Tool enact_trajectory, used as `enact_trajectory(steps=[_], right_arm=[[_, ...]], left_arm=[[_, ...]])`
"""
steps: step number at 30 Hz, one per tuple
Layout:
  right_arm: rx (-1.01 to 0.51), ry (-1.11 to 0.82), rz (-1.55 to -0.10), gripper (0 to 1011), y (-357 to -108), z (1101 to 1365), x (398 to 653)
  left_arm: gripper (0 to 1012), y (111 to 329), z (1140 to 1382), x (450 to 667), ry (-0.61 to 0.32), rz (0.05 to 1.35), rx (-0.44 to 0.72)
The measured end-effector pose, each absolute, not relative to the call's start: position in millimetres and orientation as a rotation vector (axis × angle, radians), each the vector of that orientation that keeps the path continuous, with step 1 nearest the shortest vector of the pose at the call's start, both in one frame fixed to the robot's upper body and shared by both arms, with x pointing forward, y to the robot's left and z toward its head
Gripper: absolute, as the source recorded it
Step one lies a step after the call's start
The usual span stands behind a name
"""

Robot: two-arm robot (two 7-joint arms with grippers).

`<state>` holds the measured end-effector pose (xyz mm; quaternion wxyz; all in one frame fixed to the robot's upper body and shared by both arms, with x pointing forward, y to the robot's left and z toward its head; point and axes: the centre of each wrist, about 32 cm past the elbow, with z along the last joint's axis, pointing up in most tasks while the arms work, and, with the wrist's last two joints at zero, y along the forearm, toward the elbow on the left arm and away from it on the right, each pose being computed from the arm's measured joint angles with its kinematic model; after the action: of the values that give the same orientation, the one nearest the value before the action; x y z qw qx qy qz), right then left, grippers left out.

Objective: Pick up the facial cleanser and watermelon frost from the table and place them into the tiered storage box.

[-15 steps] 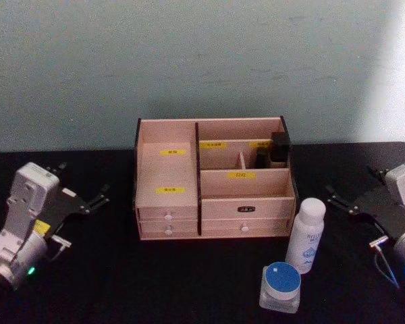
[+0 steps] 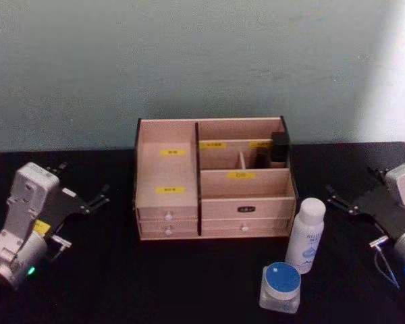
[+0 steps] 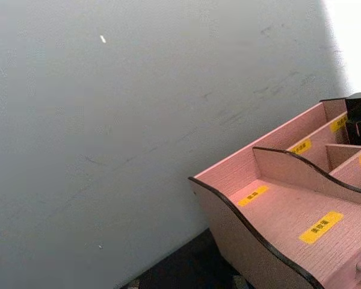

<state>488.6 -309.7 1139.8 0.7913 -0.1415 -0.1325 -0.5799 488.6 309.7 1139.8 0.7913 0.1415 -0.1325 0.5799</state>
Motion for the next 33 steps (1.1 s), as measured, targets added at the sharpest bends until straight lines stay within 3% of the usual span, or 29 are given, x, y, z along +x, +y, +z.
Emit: enact_trajectory(steps=[33], right_arm=[[-0.305,-0.285,-1.248,1002,-309.7,1139.8,488.6]], left_arm=[[1001,309.7,1139.8,488.6,-0.285,1.248,0.304]])
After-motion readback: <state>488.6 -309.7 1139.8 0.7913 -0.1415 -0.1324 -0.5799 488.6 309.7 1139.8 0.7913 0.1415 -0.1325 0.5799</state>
